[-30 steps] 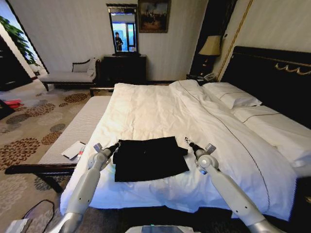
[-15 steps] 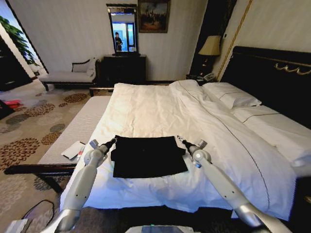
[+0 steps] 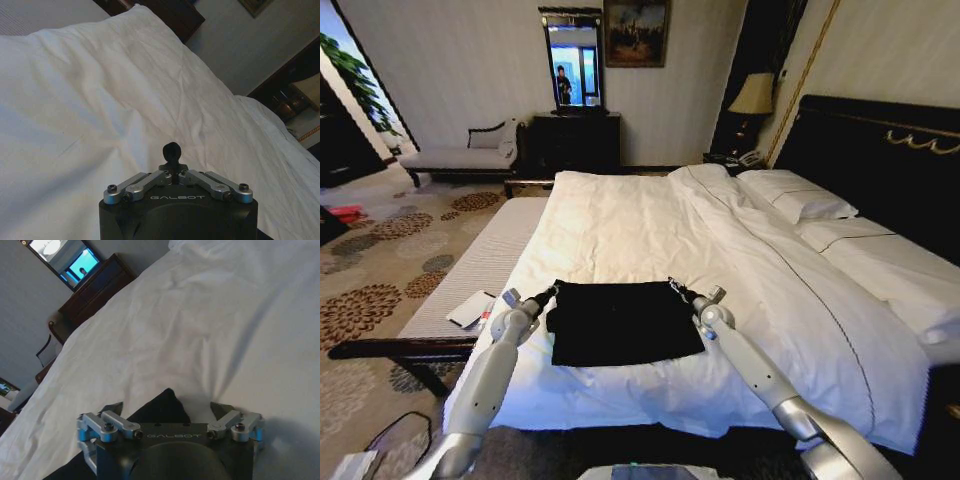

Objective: Fold the clothes on the bed.

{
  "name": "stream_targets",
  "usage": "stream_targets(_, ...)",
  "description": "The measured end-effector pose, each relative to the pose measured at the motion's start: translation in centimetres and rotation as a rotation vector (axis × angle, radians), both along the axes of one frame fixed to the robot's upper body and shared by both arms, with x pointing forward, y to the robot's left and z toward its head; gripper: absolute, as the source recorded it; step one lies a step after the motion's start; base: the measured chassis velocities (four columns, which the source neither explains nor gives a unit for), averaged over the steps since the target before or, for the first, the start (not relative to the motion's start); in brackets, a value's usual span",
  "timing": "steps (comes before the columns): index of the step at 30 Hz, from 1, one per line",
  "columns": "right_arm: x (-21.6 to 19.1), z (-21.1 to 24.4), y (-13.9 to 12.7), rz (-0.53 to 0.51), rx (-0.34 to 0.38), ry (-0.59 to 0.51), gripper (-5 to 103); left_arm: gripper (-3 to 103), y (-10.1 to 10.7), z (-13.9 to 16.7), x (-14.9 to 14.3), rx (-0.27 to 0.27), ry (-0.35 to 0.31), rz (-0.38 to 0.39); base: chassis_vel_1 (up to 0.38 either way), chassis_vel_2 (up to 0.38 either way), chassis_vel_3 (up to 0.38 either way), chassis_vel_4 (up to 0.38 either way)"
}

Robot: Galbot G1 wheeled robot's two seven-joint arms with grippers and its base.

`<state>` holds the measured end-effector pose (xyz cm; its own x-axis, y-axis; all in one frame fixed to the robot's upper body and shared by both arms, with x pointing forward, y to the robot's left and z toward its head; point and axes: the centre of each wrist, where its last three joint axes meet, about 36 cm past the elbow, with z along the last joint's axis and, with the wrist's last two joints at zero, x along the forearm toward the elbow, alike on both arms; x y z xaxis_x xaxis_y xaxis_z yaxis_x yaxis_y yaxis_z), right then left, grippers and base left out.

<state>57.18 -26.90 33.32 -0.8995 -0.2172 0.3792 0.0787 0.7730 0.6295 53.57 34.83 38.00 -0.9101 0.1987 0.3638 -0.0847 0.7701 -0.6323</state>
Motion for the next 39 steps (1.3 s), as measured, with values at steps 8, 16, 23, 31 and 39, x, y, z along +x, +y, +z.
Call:
stream_targets(8, 0.0, -0.3, 0.2, 0.015, 0.018, -0.018, 66, 1, 0.0, 0.0, 0.1, 0.01, -0.001, 0.003, 0.0, 0.0, 0.0, 0.0)
stream_targets(16, 0.0, -0.5, 0.2, 0.017, 0.02, -0.037, 38, 1, -0.1, 0.0, 0.1, 0.017, -0.002, 0.003, 0.0, 0.0, 0.0, 0.0)
stream_targets(23, -0.1, -0.6, -0.2, 0.003, 0.026, -0.075, 11, 1, -0.1, 0.0, 0.0, 0.009, -0.033, 0.006, 0.0, 0.0, 0.0, 0.0)
stream_targets(31, -1.4, -0.1, -0.7, -0.013, 0.111, -0.183, 0, 1, -0.7, 0.1, -1.2, -0.069, -0.172, -0.009, 0.0, 0.0, 0.0, 0.0)
stream_targets(39, -4.2, 0.4, -2.1, 0.03, 0.228, -0.407, 0, 1, -0.7, 0.4, -2.8, -0.108, -0.288, -0.014, 0.0, 0.0, 0.0, 0.0)
